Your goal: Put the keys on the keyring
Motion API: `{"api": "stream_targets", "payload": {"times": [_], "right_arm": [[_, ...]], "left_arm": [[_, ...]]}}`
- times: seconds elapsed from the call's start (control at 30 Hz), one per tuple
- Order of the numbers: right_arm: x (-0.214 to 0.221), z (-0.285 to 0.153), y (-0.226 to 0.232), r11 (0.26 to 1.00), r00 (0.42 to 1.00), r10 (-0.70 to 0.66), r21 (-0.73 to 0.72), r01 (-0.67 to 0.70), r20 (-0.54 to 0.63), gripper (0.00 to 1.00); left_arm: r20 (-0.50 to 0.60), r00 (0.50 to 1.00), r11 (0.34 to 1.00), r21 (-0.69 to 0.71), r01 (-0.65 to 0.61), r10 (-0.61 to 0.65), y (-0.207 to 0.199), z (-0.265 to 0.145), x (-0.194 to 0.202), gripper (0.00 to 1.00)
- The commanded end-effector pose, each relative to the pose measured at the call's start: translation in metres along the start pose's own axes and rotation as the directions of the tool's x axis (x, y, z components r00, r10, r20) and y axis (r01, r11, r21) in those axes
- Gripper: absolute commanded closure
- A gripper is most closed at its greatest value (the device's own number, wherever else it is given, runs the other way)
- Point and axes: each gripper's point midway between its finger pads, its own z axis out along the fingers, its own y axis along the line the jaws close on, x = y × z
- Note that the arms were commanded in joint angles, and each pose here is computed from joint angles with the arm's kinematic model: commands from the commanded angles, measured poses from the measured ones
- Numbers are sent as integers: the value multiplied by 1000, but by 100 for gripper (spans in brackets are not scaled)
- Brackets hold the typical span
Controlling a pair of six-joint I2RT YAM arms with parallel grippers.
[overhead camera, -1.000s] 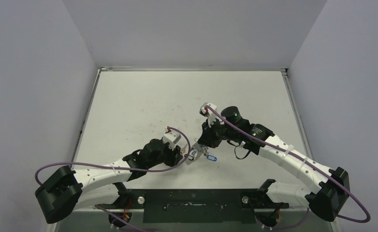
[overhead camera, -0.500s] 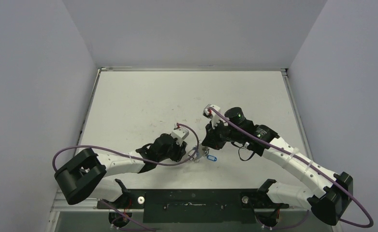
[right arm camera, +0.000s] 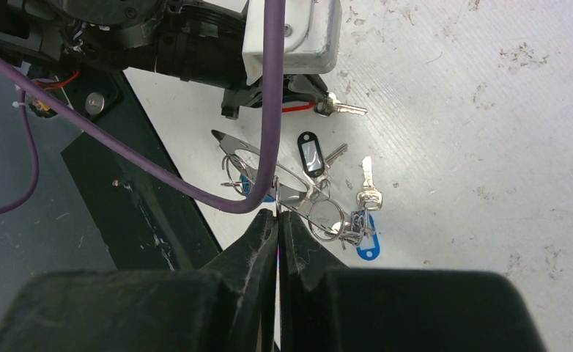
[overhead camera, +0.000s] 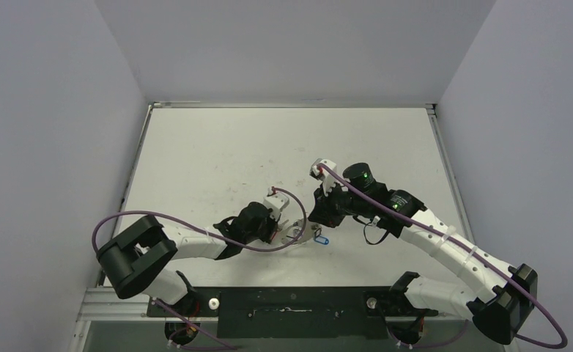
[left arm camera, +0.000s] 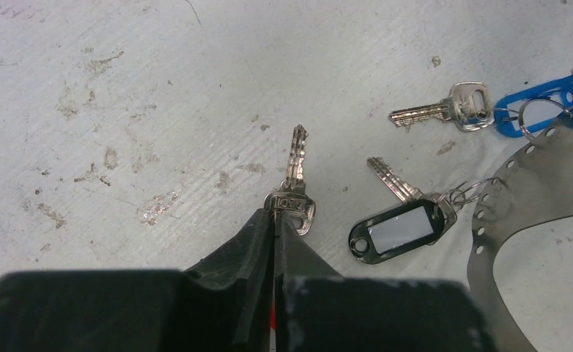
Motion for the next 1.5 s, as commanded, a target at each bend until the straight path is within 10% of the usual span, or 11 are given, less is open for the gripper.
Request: {"api": "stream_targets", "payload": {"times": [0.0, 0.7, 1.47], "right_arm": [[-24, -13, 6, 999, 996, -38, -7, 38, 82, 100], [-27, 5, 28, 984, 994, -96, -143, 102, 47, 100], [-33, 44, 73, 953, 987, -152, -259, 158, 45, 100]], "left_arm": [[74, 997, 1000, 9, -3, 2, -2, 3, -28, 100], [163, 983, 996, -20, 86, -82, 14, -138, -70, 100], [224, 949, 845, 531, 71, -220, -83, -191, -106, 100]]}}
